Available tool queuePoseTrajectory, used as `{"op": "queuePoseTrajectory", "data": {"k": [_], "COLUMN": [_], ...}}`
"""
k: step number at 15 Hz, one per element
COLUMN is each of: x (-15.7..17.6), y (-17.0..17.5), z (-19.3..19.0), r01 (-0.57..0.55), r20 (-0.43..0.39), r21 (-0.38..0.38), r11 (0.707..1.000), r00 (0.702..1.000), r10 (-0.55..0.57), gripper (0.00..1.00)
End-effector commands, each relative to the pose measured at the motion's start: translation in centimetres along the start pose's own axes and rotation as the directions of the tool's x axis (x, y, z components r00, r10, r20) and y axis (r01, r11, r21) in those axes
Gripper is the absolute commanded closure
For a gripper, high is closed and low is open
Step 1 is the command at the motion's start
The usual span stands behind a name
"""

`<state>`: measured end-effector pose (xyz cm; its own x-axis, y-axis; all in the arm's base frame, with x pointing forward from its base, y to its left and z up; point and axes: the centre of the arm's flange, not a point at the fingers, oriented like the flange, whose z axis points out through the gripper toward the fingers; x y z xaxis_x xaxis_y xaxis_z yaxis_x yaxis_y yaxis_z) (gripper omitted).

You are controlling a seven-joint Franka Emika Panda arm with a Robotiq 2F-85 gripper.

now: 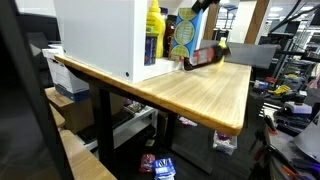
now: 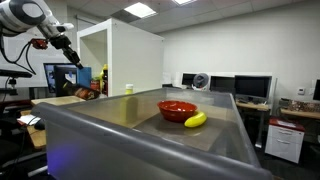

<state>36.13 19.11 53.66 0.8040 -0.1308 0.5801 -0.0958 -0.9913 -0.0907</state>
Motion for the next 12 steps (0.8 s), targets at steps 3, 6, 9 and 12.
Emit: {"op": "queuePoseTrajectory", "data": {"k": [3, 6, 9, 12], "x": [-2.0, -2.2, -2.3, -1.9], "y": [2.0, 2.3, 2.6, 3.3], "z": [-2.7, -2.9, -3.1, -3.5], "r01": [-0.018, -0.069, -0.12, -0.143], "r20": [0.003, 0.015, 0.023, 0.031], "r21": [0.098, 0.09, 0.057, 0.039], "r11": [0.995, 0.994, 0.991, 0.989], "r00": [1.0, 0.998, 0.993, 0.989], "r10": [0.018, 0.068, 0.119, 0.142], "gripper": [0.94, 0.94, 0.94, 0.94]}}
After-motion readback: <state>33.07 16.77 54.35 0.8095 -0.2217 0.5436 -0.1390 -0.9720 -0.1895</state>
